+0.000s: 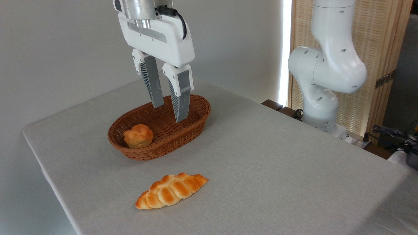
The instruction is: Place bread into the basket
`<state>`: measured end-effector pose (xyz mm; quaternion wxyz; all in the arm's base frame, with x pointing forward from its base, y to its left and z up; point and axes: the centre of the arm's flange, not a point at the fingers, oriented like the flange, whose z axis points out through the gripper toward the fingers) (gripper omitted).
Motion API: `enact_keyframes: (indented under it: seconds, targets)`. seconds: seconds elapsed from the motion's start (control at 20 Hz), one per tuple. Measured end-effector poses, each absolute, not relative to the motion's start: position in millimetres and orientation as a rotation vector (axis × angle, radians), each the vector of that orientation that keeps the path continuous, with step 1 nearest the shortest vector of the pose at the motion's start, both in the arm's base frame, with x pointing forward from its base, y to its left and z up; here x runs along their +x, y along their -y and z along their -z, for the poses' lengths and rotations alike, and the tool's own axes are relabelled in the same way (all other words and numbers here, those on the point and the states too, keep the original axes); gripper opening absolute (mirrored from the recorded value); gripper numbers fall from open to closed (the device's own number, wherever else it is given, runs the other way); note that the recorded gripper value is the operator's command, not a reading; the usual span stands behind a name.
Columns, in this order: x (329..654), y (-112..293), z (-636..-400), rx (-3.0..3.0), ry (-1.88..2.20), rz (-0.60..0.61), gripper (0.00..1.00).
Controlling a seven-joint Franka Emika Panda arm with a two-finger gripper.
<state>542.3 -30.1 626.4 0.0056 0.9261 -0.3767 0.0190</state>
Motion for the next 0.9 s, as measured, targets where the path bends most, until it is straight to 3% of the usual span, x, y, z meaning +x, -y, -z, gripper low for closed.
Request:
enact_keyframes:
  seconds: [0.9]
  targets:
    - [546.7, 28.6, -621.7, 2.895, 1.203, -0.082, 1.00]
